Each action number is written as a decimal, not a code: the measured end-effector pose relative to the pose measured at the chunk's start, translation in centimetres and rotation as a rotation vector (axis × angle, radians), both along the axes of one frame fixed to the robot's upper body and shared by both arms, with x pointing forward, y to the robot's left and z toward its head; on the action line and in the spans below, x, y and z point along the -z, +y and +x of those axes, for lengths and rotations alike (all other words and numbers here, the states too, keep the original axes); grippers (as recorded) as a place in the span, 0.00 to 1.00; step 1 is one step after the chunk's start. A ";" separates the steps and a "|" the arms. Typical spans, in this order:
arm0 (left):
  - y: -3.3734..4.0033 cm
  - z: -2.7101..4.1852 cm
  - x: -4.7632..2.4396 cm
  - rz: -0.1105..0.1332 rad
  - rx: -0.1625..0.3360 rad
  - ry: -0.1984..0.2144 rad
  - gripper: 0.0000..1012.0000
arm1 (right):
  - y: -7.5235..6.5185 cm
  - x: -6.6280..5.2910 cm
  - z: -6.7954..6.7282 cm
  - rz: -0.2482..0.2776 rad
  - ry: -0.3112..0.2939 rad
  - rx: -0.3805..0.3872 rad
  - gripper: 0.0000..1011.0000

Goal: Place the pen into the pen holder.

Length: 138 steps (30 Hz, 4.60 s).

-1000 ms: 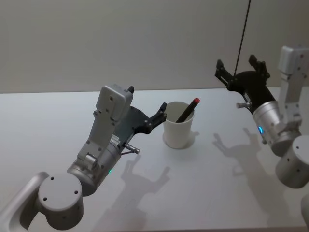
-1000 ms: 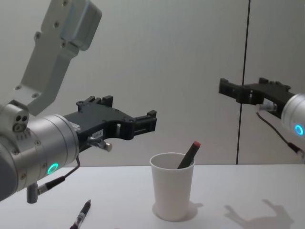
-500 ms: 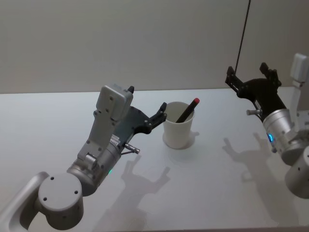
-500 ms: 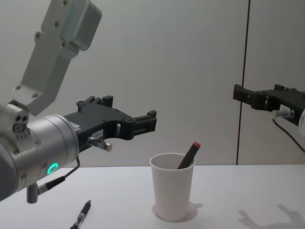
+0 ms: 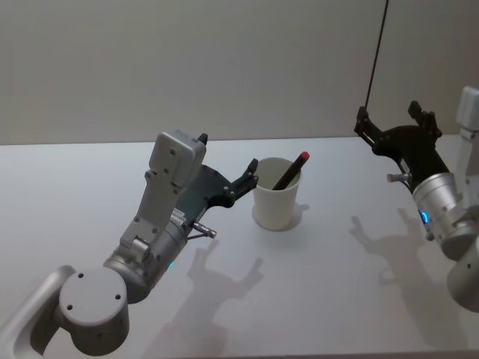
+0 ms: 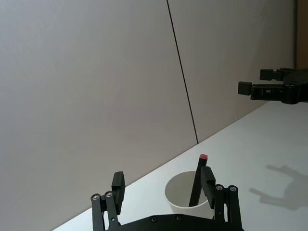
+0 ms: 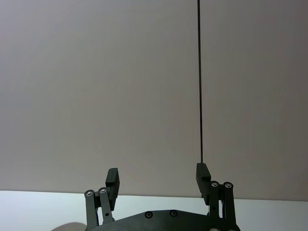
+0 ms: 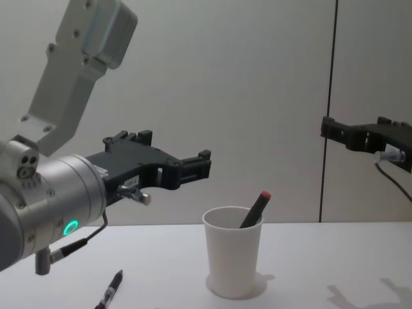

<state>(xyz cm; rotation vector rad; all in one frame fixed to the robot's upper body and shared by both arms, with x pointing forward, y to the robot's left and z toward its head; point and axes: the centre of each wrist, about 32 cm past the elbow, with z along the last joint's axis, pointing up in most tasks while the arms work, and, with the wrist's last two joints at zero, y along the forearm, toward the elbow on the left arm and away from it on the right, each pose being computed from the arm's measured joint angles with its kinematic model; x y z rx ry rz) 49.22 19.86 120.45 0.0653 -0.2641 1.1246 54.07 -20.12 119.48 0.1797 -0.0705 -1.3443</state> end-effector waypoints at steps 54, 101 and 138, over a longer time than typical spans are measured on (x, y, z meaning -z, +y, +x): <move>3.85 5.08 1.98 -0.021 -0.187 0.507 0.99 | -0.2 0.0 -0.2 0.000 0.004 0.004 0.99; 5.70 6.93 5.98 0.065 -0.244 0.685 0.40 | -0.2 0.0 -0.2 0.000 0.004 0.004 0.99; 4.87 6.21 6.04 0.085 -0.287 0.652 0.18 | -0.2 0.0 -0.2 0.000 0.004 0.004 0.99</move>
